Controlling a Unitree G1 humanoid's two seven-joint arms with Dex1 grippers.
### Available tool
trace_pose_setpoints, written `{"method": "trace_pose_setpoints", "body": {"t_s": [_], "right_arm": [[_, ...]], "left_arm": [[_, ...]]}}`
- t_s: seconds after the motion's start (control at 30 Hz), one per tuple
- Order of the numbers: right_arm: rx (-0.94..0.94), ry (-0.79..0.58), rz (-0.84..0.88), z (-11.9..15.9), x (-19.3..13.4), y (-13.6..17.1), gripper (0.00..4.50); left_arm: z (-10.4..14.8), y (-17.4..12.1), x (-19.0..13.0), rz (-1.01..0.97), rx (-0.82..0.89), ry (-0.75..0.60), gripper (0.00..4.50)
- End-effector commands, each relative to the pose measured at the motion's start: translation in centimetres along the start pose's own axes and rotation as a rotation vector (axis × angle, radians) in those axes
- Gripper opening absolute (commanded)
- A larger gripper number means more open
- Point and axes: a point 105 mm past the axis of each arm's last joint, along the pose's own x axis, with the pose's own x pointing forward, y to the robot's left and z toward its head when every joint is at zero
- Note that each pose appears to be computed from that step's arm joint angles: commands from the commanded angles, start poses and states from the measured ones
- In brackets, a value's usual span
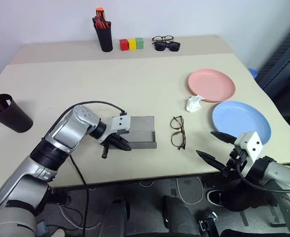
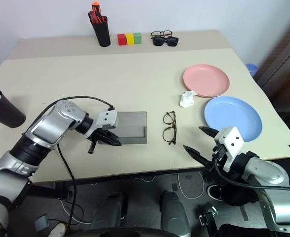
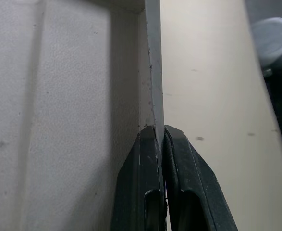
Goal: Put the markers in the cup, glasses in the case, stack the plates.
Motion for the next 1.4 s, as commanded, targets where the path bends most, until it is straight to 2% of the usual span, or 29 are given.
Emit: {"method": "trace_pose_setpoints", "body": {"t_s": [0.03, 0.3, 0.47, 0.87, 1.17, 1.4], "right_arm": [[-0.023, -0.019, 0.011, 0.7, 0.3, -0.1, 4.48], [0.024, -0.025, 0.065, 0.6, 1.5, 0.3, 4.48], [0.066, -0.015, 0.077, 0.6, 2.3, 0.2, 4.48], [0.083, -0.004, 0.063, 0.3, 3.0, 0.2, 4.48], [0.115, 0.0, 0.07, 0.1, 3.7, 0.0, 4.48], [0.111, 0.002, 0.069, 0.3, 3.9, -0.3, 4.48]], "left_arm": [[0.3, -0.7, -0.6, 0.026, -0.01, -0.01, 0.06], [-1.7, 0.4, -1.7, 0.128, -0.048, 0.019, 0.06], [-1.8, 1.5, -1.4, 0.146, -0.024, 0.028, 0.06], [0.7, 1.8, 0.8, 0.103, 0.054, -0.011, 0.06], [3.5, 1.9, 2.3, 0.087, 0.093, -0.051, 0.06], [3.9, 2.3, 2.5, 0.111, 0.065, -0.065, 0.06]]}}
